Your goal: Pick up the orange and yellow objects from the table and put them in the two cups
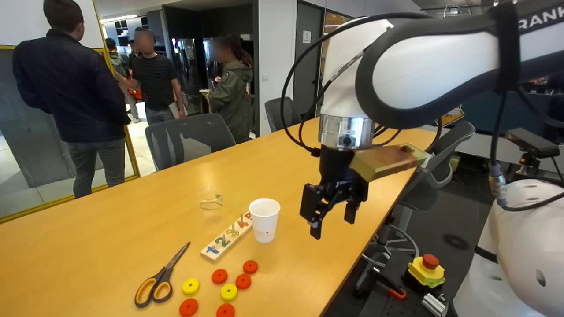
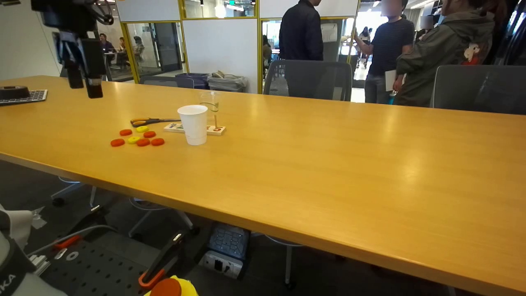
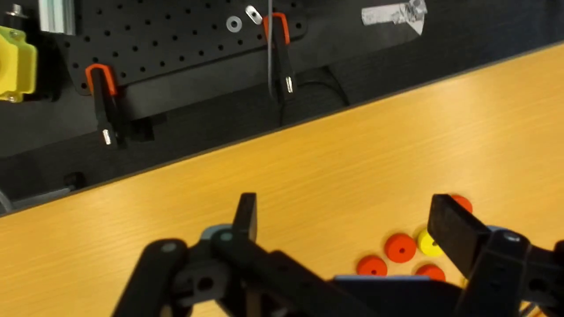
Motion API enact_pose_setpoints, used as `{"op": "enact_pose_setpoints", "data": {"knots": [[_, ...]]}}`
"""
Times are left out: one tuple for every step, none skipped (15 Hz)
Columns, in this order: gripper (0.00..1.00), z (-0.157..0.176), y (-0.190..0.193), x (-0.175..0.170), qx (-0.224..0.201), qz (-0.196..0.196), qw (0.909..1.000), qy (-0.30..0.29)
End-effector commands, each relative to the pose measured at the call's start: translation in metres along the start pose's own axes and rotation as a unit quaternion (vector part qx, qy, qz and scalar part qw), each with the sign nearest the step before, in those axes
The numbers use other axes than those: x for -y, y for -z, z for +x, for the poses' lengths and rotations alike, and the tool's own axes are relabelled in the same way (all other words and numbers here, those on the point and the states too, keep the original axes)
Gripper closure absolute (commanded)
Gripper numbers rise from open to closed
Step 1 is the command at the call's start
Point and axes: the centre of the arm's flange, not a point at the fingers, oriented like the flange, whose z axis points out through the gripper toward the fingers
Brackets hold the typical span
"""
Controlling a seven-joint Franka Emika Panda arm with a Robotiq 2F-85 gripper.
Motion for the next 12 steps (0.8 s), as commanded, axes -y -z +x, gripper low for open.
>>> {"op": "enact_pose_setpoints", "data": {"knots": [[0.0,0.014,-0.04,0.024,-0.044,0.006,0.9955,-0.084],[0.0,0.023,-0.047,0.03,-0.059,0.01,0.9924,-0.107],[0.0,0.031,-0.057,0.035,-0.072,0.011,0.989,-0.129],[0.0,0.038,-0.064,0.04,-0.085,0.012,0.9853,-0.148],[0.0,0.045,-0.075,0.044,-0.092,0.012,0.9822,-0.163],[0.0,0.05,-0.084,0.048,-0.096,0.014,0.9798,-0.175],[0.0,0.056,-0.094,0.051,-0.095,0.015,0.9779,-0.186],[0.0,0.061,-0.105,0.053,-0.093,0.013,0.9758,-0.197],[0.0,0.066,-0.114,0.053,-0.089,0.01,0.9743,-0.207],[0.0,0.071,-0.122,0.053,-0.086,0.007,0.9727,-0.216],[0.0,0.074,-0.129,0.053,-0.084,-0.003,0.9728,-0.216],[0.0,0.079,-0.133,0.053,-0.086,-0.015,0.9721,-0.218]]}}
